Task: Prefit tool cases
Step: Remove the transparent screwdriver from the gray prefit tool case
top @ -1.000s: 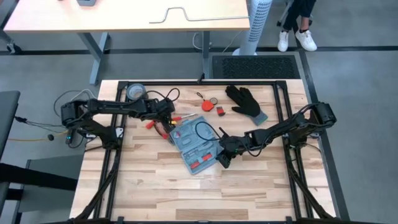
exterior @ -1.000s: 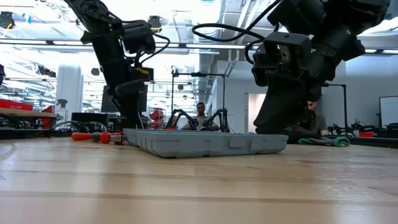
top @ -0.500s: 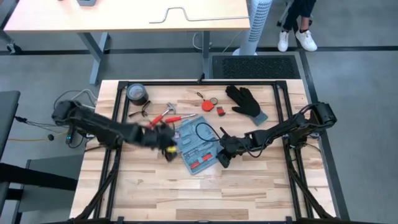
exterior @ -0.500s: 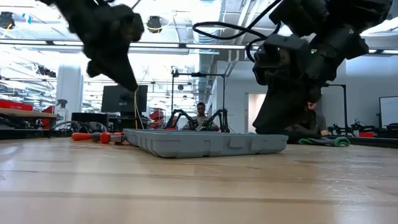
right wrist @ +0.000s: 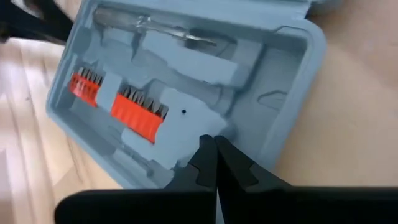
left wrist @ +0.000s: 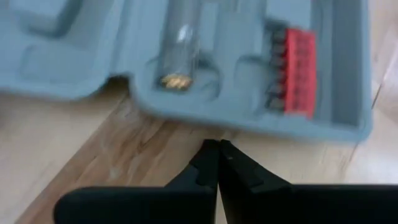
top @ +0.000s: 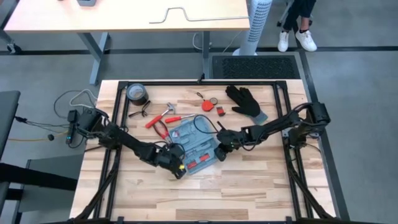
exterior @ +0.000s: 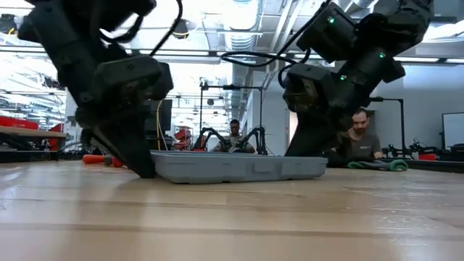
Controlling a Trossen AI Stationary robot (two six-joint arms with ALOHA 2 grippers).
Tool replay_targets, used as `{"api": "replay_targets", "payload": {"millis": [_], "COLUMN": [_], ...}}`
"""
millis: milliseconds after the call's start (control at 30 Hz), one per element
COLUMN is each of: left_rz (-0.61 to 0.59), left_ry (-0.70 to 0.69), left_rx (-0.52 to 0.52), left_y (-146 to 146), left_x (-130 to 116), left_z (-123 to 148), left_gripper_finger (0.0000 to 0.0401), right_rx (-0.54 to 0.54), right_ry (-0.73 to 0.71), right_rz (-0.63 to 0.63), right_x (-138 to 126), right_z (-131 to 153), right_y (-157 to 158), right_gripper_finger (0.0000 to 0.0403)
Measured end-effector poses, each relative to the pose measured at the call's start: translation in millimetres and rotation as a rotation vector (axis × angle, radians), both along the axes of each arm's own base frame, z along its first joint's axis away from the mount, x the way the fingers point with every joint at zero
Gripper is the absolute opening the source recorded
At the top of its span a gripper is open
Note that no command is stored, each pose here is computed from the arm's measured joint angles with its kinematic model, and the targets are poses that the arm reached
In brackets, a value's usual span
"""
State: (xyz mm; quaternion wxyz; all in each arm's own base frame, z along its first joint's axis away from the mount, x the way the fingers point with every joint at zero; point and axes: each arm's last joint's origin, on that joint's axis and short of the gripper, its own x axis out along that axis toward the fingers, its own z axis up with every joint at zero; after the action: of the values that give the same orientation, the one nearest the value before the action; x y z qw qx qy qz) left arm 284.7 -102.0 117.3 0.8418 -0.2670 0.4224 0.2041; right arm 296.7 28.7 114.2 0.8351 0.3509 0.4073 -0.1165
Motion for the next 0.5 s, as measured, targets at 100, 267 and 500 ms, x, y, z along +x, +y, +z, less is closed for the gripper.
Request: {"api": "replay_targets", "payload": {"millis": [100,267,500], "left_rz": [-0.007,-0.038,-0.046], "left_ry": [-0.003,-0.035,-0.065], "left_rx": [0.005,-0.024,-0.036], "left_y": [8,24,26], "left_x": [4,14,20], "left_z": [0,1,5], "left_gripper_finger": [0.0000,0.0000,0.0000], "right_rx": [0.026,0.068,0.080], "right_ry": [0.013,0.033,0.024], "right_rz": [0.019,0.058,0.015], "right_x": [-2,-10,-17], "right_z": [-2,-2,5], "right_y": [15,44,63], "right_gripper_finger": [0.0004,0.0002,0.0007]}}
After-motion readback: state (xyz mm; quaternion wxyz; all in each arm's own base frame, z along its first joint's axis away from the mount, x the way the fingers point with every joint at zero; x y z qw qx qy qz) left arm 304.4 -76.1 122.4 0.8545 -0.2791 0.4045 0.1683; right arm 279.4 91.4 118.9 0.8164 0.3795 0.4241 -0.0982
